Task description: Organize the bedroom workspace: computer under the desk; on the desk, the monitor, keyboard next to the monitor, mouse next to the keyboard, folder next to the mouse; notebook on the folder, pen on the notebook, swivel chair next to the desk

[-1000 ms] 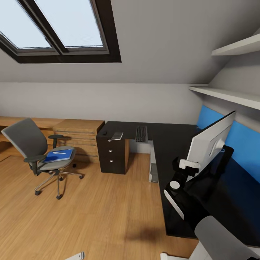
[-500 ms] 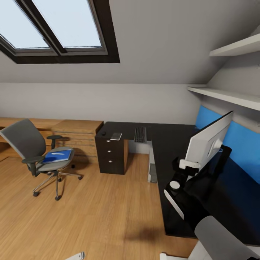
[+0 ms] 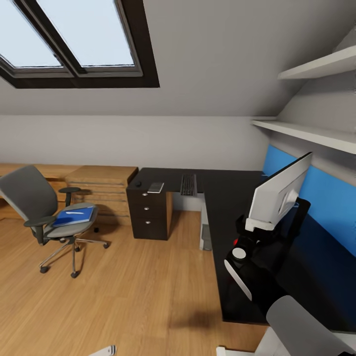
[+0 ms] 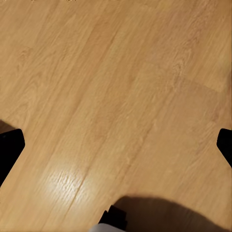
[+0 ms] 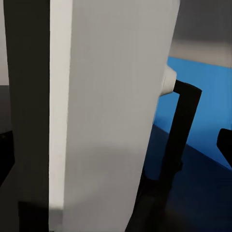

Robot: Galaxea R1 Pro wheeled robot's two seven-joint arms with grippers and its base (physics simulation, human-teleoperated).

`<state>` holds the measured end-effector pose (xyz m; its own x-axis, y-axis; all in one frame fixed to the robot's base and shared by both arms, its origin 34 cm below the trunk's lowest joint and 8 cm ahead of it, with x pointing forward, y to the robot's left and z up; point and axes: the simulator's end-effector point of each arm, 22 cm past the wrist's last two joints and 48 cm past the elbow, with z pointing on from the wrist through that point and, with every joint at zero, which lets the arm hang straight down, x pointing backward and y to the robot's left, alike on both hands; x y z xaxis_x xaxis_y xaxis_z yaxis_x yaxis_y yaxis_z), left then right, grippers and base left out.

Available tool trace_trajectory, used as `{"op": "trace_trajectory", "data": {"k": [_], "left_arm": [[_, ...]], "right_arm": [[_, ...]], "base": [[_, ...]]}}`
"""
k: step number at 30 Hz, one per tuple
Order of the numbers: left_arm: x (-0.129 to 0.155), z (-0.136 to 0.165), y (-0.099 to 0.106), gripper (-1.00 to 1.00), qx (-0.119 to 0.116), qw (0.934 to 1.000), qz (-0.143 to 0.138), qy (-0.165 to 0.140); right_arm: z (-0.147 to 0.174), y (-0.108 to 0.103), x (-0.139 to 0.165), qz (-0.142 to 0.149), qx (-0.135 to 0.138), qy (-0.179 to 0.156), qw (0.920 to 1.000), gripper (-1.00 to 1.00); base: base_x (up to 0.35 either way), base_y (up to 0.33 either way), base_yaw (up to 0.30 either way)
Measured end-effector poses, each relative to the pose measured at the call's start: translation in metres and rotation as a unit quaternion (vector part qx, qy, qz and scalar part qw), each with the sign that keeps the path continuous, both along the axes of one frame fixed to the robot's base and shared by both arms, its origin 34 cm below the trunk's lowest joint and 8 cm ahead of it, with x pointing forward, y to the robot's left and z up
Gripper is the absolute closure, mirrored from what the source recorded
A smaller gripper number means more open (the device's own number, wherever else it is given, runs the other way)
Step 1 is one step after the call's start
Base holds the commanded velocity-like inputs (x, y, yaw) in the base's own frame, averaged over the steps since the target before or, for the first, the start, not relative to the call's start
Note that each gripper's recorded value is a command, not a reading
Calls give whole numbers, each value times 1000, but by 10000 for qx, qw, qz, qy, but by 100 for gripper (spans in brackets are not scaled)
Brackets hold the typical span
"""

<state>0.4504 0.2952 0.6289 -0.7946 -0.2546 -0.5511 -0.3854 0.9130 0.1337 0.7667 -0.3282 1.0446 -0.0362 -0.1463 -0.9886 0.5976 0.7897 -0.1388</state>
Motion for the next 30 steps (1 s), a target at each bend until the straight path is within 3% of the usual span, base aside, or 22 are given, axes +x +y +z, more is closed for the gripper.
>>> {"op": "trace_trajectory", "data": {"k": [15, 30], "left_arm": [[4, 4, 0, -100, 4, 10000, 3, -66], [4, 5, 2, -100, 16, 10000, 11, -71]], "right_arm": [[8, 0, -2, 4, -2, -64, 10000, -100], [8, 4, -1, 53, 9, -56, 10000, -100]], "base": [[0, 0, -134], [-58, -99, -9]]}}
